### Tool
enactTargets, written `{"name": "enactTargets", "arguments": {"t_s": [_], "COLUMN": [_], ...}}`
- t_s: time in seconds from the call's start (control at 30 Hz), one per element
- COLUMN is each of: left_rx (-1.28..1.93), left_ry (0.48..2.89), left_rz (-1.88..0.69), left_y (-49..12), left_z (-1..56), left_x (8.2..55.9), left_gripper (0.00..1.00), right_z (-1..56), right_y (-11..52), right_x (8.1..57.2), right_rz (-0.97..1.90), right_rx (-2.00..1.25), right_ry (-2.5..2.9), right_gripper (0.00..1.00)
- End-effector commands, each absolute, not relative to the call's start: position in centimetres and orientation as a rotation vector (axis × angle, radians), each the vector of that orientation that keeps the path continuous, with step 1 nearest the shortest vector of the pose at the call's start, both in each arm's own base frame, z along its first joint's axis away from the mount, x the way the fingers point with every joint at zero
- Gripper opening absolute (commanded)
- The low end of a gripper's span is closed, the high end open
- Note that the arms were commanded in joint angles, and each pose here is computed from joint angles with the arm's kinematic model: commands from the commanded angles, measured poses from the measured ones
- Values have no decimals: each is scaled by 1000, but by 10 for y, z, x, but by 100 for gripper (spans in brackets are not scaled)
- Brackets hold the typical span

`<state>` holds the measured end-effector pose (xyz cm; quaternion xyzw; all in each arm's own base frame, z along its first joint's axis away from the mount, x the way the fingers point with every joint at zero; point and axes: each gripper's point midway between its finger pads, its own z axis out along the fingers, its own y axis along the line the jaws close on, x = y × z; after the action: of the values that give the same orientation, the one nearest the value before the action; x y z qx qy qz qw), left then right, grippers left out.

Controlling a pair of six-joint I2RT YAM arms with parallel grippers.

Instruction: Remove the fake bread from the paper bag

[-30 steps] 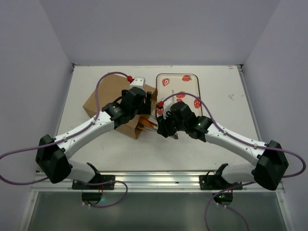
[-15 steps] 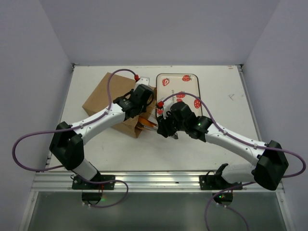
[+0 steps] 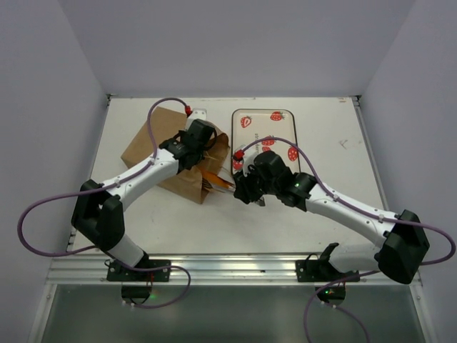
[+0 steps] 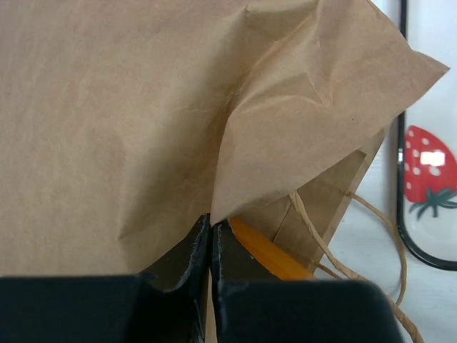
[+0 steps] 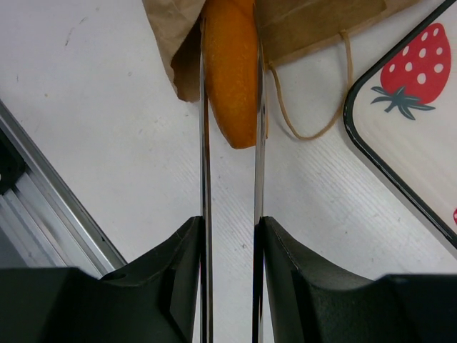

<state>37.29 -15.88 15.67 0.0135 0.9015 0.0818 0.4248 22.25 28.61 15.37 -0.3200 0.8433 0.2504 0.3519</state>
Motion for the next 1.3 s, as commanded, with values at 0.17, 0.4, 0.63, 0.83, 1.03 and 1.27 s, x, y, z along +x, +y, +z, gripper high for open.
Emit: {"name": "enactTargets", "arguments": {"t_s": [0.17, 0.4, 0.63, 0.83, 1.03, 1.27], "left_rx": [8, -5, -73, -130, -139, -141], "left_ry": [2236, 2231, 2257, 2273, 2273, 2279], "left_rz": [351, 357, 362, 331, 283, 243], "left_y": [-117, -116, -102, -94, -101, -106], "left_z": [161, 161, 155, 155, 159, 159], "left_x": [373, 375, 384, 392, 396, 396], "left_gripper": [3, 3, 3, 4, 6, 8], "right_z": [178, 192, 201, 213, 229, 243], "right_y": [266, 250, 232, 219, 207, 186], "right_x": [230, 219, 209, 203, 197, 194], "right_rz": [585, 578, 562, 550, 543, 481], "right_rx": [-735, -719, -677, -634, -581, -505], "right_ry": [2141, 2145, 2148, 2141, 2138, 2144], "right_gripper": [31, 31, 31, 30, 28, 27]}}
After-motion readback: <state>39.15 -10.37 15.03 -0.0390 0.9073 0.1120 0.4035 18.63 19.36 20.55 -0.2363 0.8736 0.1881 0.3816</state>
